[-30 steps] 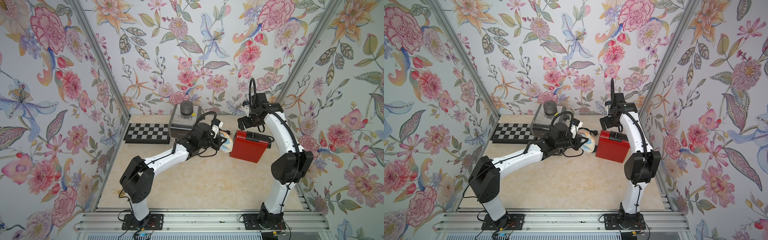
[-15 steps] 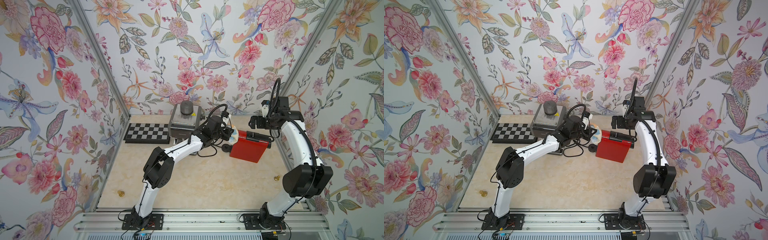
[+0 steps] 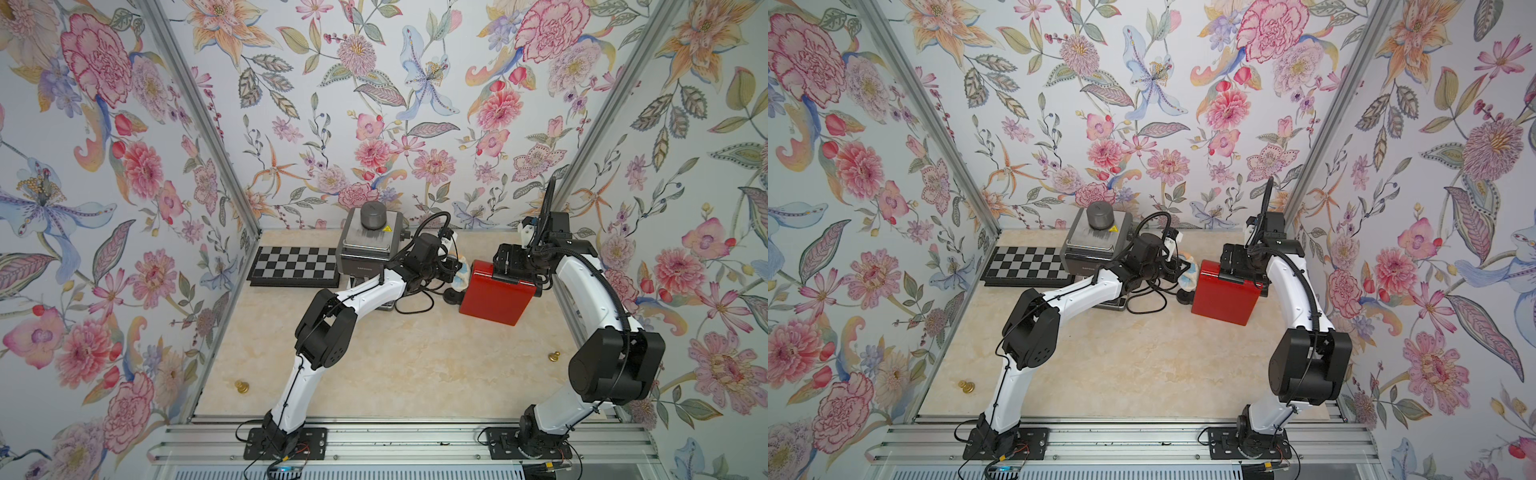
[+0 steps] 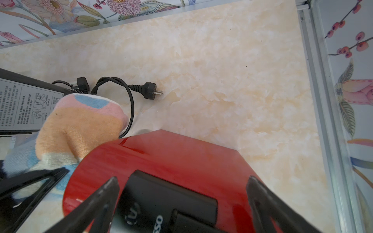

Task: Wipe the surface of a coffee machine
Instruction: Wipe the dirt from the surface of the coffee machine.

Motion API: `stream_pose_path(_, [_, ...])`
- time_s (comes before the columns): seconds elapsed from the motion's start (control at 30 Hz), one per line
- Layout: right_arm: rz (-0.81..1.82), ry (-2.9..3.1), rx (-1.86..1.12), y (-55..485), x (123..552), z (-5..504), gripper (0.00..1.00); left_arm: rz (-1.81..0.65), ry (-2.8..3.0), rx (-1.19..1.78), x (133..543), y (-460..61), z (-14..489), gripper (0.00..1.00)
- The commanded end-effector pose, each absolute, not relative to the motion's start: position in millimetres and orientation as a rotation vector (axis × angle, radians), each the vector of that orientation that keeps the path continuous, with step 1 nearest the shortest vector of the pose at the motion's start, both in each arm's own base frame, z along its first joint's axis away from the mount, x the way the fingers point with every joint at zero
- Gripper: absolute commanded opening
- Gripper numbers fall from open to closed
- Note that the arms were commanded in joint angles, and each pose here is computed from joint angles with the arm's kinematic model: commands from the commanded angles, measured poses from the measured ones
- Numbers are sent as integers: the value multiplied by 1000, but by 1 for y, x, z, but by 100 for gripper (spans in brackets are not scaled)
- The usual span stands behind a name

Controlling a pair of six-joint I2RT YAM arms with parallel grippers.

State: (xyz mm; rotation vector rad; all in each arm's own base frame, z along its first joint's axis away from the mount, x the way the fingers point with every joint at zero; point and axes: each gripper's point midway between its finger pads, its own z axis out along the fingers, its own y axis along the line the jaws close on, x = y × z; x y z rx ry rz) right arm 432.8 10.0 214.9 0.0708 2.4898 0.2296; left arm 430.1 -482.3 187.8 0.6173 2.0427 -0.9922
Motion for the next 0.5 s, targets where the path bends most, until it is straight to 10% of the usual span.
stream_pose_path(0.0, [244, 2448, 114, 6, 432, 222, 100, -1116, 1956, 663, 419, -497, 204, 0])
stream_pose_path(0.47, [267, 2470, 129, 5, 430, 202, 100, -1160, 2084, 677, 393, -514, 135, 0])
